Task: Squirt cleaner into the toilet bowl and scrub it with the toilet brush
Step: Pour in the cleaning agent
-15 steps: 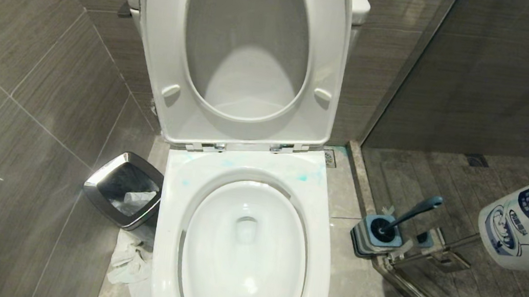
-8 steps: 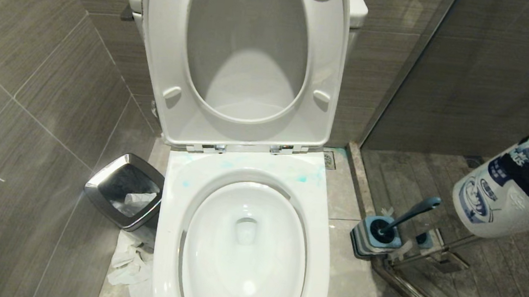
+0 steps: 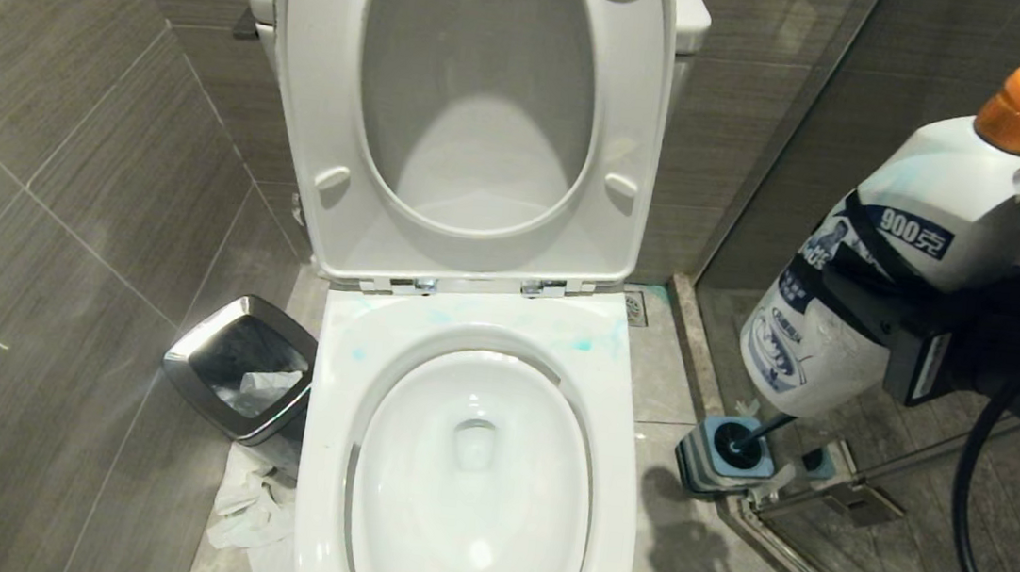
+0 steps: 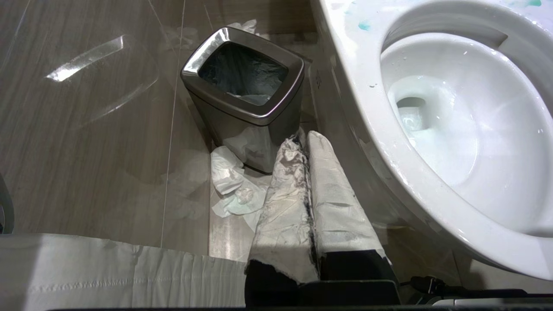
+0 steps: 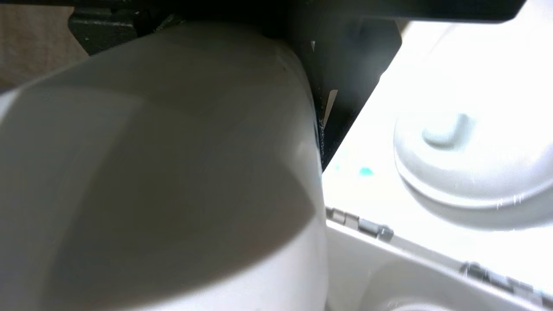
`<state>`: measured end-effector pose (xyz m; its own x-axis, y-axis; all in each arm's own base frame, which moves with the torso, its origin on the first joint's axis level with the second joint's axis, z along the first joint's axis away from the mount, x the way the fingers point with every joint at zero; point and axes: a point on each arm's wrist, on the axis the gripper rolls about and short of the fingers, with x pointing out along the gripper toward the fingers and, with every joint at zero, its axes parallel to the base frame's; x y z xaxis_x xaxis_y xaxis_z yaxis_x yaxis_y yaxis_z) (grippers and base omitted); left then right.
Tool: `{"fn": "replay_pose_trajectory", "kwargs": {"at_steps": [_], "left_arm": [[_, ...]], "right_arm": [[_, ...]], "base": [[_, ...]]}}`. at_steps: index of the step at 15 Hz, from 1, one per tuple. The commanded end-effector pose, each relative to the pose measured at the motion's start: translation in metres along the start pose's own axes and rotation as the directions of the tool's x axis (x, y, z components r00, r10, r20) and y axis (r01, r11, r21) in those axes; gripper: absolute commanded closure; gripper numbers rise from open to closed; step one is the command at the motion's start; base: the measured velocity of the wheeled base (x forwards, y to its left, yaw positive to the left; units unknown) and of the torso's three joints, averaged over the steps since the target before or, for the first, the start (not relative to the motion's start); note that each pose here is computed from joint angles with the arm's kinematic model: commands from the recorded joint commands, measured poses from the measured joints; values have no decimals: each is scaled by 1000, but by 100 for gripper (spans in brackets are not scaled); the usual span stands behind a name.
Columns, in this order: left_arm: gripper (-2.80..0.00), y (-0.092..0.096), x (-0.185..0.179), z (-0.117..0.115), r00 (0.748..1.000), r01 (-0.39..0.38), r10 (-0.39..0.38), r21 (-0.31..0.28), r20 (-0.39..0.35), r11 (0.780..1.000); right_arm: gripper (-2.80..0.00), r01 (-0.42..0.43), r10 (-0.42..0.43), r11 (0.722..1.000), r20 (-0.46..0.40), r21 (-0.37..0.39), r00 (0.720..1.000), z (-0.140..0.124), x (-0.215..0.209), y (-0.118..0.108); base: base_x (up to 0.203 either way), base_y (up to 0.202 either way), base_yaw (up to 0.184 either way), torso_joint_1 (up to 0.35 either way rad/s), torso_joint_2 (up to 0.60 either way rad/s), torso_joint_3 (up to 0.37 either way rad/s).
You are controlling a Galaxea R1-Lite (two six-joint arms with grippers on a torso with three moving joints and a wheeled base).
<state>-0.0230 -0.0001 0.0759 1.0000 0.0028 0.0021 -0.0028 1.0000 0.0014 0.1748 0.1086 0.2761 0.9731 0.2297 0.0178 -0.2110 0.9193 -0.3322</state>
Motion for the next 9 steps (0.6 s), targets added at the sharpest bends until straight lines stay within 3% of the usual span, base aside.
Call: {"fn": "replay_pose_trajectory", "kwargs": {"at_steps": [1, 9], "left_arm": [[0, 0, 0, 0, 1000, 0, 0, 0, -1, 1000], [0, 0, 0, 0, 1000, 0, 0, 0, -1, 1000]], "right_arm": [[0, -34, 33, 999, -37, -42, 999, 9, 4, 10], [0, -58, 35, 973, -103, -226, 994, 21, 45, 70]], "base": [[0, 0, 0, 0, 0, 0], [0, 0, 0, 0, 0, 0]]}}
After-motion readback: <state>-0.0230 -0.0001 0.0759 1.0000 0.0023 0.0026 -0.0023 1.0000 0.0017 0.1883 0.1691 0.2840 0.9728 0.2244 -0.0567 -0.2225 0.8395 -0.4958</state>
